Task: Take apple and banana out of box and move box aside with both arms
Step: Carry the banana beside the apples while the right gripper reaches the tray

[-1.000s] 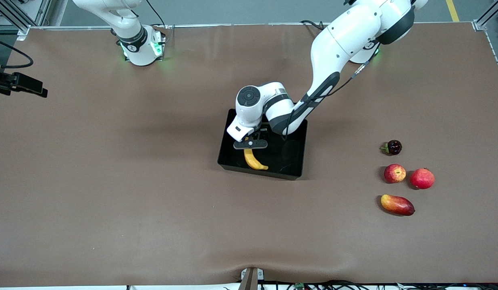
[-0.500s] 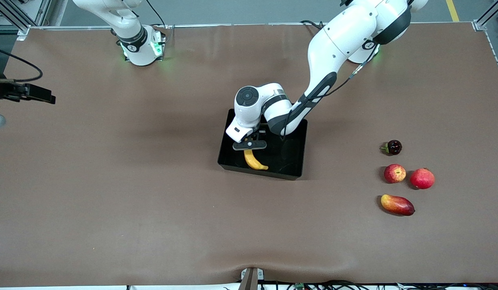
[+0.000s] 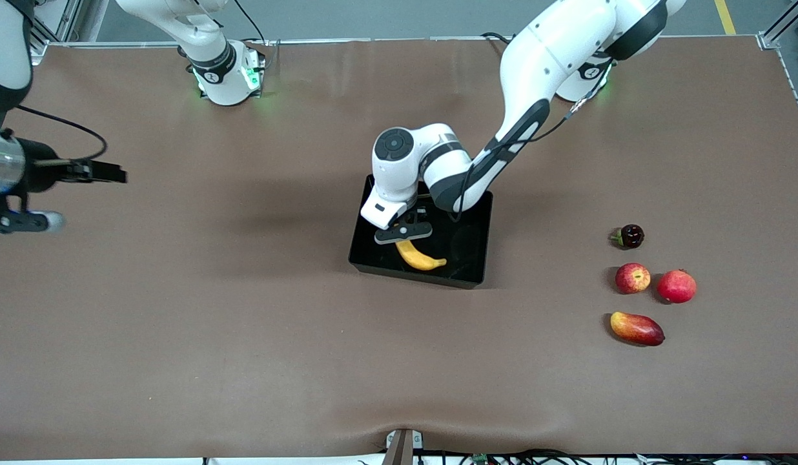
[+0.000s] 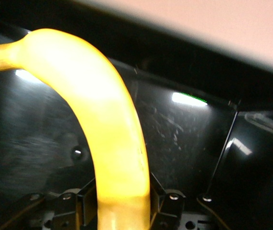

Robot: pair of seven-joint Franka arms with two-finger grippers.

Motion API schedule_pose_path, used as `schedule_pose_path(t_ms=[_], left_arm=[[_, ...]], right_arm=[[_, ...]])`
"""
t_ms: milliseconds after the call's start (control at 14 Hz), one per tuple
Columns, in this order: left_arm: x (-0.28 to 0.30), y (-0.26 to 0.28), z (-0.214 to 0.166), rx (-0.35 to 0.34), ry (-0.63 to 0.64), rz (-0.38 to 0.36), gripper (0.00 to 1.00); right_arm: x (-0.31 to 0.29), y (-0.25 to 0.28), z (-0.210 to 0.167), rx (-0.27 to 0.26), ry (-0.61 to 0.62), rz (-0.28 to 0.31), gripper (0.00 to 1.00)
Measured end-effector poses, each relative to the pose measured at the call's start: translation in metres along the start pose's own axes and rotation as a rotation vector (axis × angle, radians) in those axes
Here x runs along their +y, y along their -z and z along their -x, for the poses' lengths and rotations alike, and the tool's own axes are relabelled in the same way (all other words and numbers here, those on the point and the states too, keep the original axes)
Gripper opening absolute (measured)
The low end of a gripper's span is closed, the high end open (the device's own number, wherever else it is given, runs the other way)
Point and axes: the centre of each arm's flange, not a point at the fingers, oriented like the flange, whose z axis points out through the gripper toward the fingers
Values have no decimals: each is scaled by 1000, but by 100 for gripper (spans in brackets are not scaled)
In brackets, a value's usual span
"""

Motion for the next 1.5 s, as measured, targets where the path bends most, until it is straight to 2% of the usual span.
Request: schedule_pose_path(t_ms=[143,214,357,500,714,929,1143,1357,1500], left_arm=[[0,44,-9,24,22,-17,37],[-1,68,-13,29,39,-11,37],[-13,113,-28,53,74,-13,37],[-43,153,-60,65,72,-31,37],[-110,191,-120,26,35,-46,37],[-183,187,-168,-34,-32,-112,37],[-246,153,-194,-110,-184,-154,37],[-296,108,-200,-173,-367,-151,37],[-328,75,-201,-178,-441,-125,37]], right_arm=[[-15,-18,-13,6,24,-57,100],[-26,-26,-18,7,33,-63,100],[-70,-45,-27,19,-11,-57,100],[-137,-70,-30,54,-69,-34,100],[-206,-102,-25,79,-79,-10,100],[-250,-143,-34,103,-132,1,100],[-297,-192,-44,140,-123,9,100],[-327,-252,-55,204,-92,2,100],[-338,-291,-56,217,-84,12,100]])
